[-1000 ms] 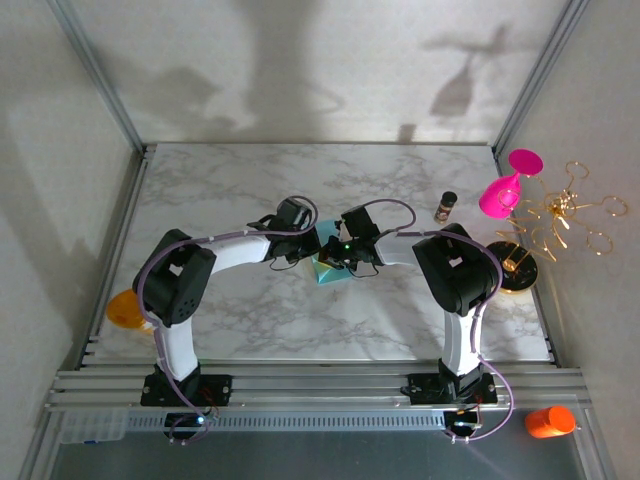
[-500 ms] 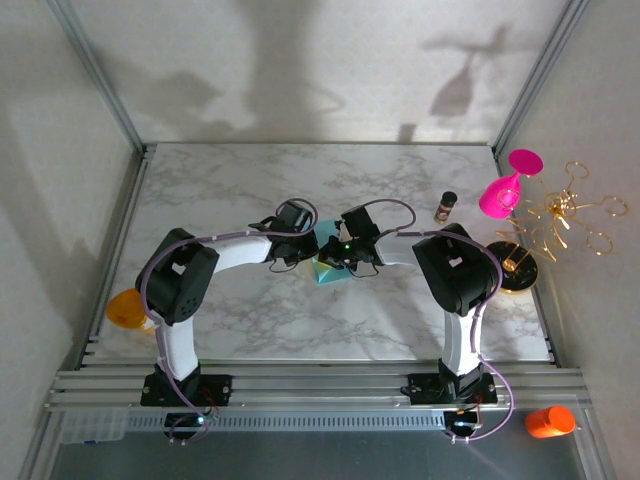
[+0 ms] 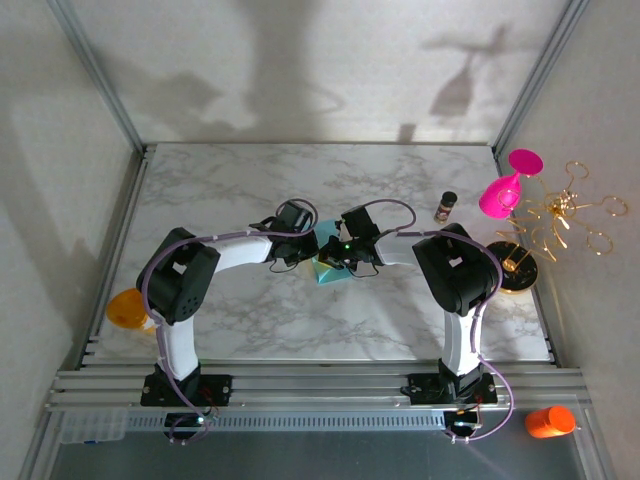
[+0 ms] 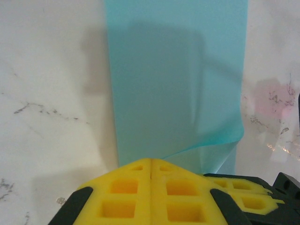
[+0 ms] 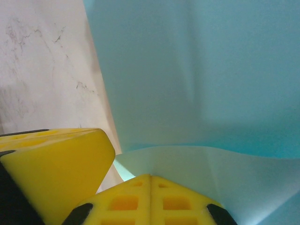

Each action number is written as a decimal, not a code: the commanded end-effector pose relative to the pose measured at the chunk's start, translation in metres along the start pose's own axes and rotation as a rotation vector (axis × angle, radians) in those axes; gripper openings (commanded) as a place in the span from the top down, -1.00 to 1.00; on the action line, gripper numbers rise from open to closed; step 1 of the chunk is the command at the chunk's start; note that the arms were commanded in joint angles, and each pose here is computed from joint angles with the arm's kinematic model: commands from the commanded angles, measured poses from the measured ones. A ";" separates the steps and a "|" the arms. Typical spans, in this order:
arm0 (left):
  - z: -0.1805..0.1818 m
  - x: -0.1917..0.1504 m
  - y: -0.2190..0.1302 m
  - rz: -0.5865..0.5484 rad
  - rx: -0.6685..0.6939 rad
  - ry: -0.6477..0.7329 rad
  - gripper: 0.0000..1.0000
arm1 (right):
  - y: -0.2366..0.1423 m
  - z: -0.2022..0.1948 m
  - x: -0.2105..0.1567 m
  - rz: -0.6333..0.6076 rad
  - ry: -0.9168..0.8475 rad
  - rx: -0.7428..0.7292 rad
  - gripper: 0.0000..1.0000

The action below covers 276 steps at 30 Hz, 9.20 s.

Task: Fold a paper plane with a square sheet of paper (pick it up from the middle)
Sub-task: Fold the triangle a second time at the center of the table.

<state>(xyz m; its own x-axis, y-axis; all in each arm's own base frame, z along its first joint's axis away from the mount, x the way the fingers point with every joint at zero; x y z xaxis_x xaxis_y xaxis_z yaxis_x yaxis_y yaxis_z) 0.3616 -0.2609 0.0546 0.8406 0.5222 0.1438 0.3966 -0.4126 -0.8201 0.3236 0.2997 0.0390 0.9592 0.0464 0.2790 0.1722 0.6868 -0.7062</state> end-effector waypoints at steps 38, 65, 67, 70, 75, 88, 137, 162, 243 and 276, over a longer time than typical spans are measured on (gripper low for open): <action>0.022 -0.008 0.000 0.098 -0.037 -0.075 1.00 | 0.009 -0.030 -0.027 0.081 0.053 -0.109 1.00; 0.001 0.001 -0.003 0.090 -0.120 -0.069 1.00 | 0.010 -0.031 -0.029 0.086 0.057 -0.109 1.00; 0.005 0.000 0.001 0.095 -0.107 -0.070 1.00 | 0.010 -0.031 -0.029 0.087 0.056 -0.109 1.00; 0.012 -0.001 0.005 0.095 -0.081 -0.070 1.00 | 0.010 -0.031 -0.029 0.086 0.058 -0.108 1.00; 0.023 -0.002 0.010 0.092 -0.035 -0.063 1.00 | 0.009 -0.030 -0.029 0.084 0.057 -0.105 1.00; 0.043 0.002 0.015 0.093 0.084 0.019 1.00 | -0.035 0.019 0.022 -0.087 -0.102 0.060 1.00; -0.021 -0.038 -0.022 0.159 -0.126 -0.039 0.85 | -0.007 -0.073 -0.029 0.044 0.089 -0.247 1.00; 0.025 -0.038 0.005 0.144 -0.008 -0.055 0.90 | -0.005 -0.077 -0.031 0.062 0.098 -0.262 1.00; 0.060 -0.044 -0.001 0.188 0.025 -0.031 0.95 | -0.009 0.011 0.013 -0.022 -0.133 -0.022 1.00; -0.001 -0.030 -0.039 0.141 -0.160 0.042 0.86 | 0.006 -0.055 -0.018 0.062 0.017 -0.236 1.00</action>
<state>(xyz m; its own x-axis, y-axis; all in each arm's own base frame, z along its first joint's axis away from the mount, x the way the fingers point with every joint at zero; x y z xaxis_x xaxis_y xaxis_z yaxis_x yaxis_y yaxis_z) 0.3099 -0.2480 0.0576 0.9083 0.4166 0.0377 0.2799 -0.5385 -0.7948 0.3325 0.2955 0.0397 0.9367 0.0917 0.3379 0.2027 0.6449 -0.7369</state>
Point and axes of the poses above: each hand's point on the last joint's axis, 136 mm out from that joint toward the fingers, its own y axis out along the fingers, its own z axis along the line the jaws close on, x = y × z, the point moved 3 cm from there along -y, back along the fingers, and after that the axes turned 12 degrees about -y, right-handed, at the moved point
